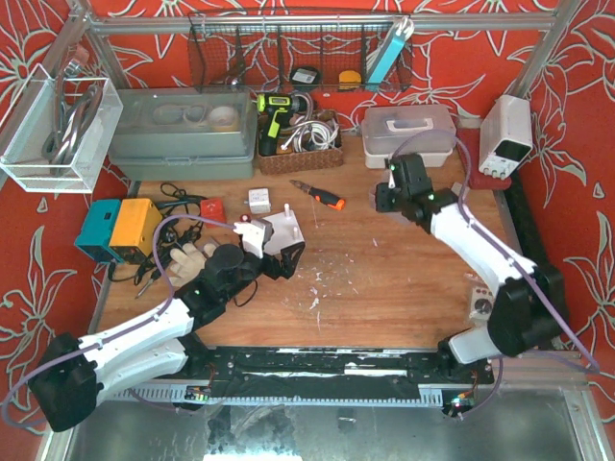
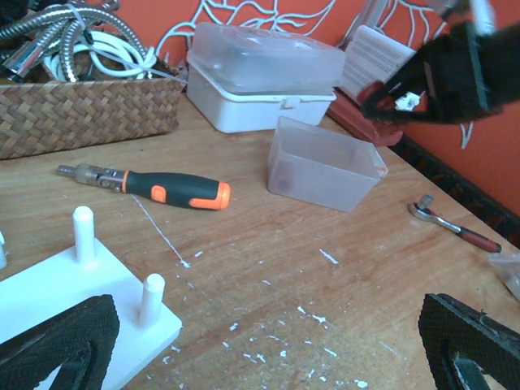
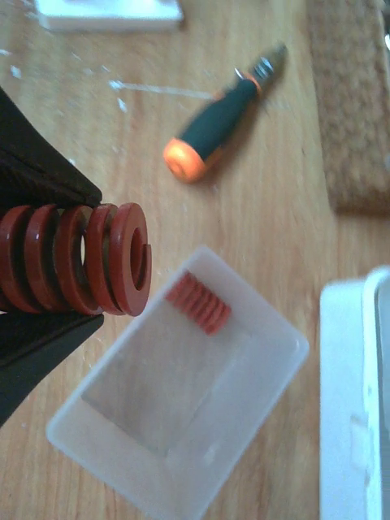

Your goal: Install the large spring

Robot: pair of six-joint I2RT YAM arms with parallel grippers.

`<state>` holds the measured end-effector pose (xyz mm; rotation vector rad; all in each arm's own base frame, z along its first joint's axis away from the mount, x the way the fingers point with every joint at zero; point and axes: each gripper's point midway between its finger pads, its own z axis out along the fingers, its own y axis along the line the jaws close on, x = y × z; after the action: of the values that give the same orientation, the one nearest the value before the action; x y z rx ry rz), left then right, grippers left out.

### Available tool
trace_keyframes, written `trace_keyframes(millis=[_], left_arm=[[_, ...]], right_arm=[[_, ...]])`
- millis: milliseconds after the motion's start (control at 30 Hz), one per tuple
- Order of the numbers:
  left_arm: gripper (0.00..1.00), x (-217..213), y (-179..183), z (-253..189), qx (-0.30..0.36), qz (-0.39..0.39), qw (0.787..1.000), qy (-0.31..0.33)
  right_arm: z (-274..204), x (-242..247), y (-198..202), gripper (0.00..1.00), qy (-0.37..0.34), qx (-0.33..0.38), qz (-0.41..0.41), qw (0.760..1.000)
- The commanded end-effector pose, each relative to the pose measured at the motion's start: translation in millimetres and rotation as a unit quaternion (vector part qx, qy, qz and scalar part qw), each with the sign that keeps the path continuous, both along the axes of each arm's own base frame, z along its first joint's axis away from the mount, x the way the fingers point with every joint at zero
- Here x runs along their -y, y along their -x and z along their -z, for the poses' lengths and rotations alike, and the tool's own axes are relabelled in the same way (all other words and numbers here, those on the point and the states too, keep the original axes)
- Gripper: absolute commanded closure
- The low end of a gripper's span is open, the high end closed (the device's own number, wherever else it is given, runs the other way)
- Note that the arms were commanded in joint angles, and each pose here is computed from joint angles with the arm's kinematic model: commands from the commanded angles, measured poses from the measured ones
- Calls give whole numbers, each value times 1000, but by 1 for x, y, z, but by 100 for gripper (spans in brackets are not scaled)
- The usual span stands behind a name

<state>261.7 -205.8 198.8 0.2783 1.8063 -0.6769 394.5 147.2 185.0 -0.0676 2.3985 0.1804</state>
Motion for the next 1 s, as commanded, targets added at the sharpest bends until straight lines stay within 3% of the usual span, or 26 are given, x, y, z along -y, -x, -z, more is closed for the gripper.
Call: trace_keyframes(millis=[0, 233, 433, 633, 833, 967], left_arm=[[0, -7, -4, -4, -1, -29, 999, 18], [1, -2, -2, -15, -38, -22, 998, 39], [10, 9, -1, -41, -72, -2, 996, 42], [28, 38, 4, -62, -120, 65, 990, 36], [43, 67, 7, -37, -203, 129, 970, -24], [43, 74, 9, -27, -222, 146, 964, -35]], right_arm=[[-22, -34, 25, 94, 7, 97, -98, 990], [-20, -85, 74, 95, -11, 207, -230, 951], [-29, -125, 118, 96, -19, 321, -342, 883], [-35, -151, 158, 95, 2, 403, -419, 813], [-28, -164, 175, 95, 18, 413, -442, 796], [-31, -167, 178, 95, 16, 419, -445, 791]])
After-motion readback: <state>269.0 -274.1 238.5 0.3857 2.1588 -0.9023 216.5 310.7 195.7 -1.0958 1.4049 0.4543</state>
